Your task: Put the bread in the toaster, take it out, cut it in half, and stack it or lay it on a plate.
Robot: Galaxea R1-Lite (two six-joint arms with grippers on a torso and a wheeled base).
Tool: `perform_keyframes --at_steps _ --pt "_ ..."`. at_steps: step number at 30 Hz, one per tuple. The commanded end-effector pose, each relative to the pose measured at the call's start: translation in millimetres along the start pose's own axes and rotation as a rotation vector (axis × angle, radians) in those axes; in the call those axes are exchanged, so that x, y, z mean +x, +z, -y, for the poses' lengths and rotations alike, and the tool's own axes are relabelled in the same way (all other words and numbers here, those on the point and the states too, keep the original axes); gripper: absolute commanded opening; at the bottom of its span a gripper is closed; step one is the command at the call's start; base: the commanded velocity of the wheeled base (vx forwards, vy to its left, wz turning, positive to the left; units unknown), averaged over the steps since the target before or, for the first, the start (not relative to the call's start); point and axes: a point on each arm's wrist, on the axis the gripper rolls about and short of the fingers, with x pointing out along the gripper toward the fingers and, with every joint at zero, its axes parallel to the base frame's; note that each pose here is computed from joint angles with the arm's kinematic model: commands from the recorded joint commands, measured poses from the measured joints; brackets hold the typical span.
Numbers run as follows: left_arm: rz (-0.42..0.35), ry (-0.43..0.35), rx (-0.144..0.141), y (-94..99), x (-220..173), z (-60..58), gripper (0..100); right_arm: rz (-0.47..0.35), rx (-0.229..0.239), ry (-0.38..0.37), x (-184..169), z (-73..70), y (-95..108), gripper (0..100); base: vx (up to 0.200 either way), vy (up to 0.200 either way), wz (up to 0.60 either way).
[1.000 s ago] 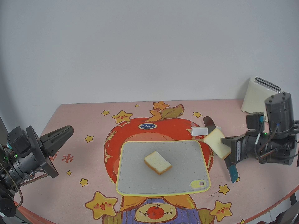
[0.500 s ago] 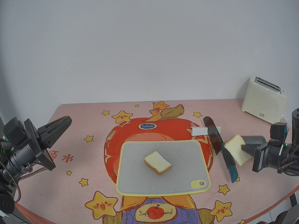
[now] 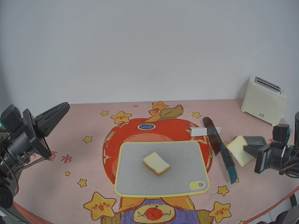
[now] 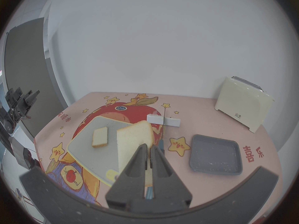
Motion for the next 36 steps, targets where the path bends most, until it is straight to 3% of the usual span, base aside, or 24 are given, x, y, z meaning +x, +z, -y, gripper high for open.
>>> perform_keyframes --at_steps 1,11,16,21,28,36 --pt "-0.003 0.000 -0.001 -0.7 -0.2 0.0 0 -0.001 0.001 -0.002 0.5 0.3 0.2 0 0.000 -0.200 0.00" --pt "0.000 -0.004 0.001 -0.2 -0.7 0.7 0 -0.010 0.001 -0.005 0.8 0.2 -0.7 0 0.000 -0.200 0.00" --pt "-0.006 -0.041 -0.002 -1.1 -1.4 3.0 0 -0.022 0.005 0.002 2.4 -1.5 -2.5 0 0.000 -0.200 0.00" --pt "-0.010 -0.053 -0.002 -2.4 -2.2 3.6 0 -0.036 0.055 -0.001 7.5 -4.0 -2.0 0 0.000 -0.200 0.00" --pt "-0.017 -0.051 -0.006 -4.5 -4.4 4.6 0 -0.080 0.189 -0.038 29.2 -15.4 2.1 0 0.000 -0.114 0.00" --pt "-0.016 -0.054 -0.006 -4.0 -5.7 5.7 0 -0.136 0.215 -0.151 62.7 -26.5 -6.4 0 0.000 0.000 0.00"
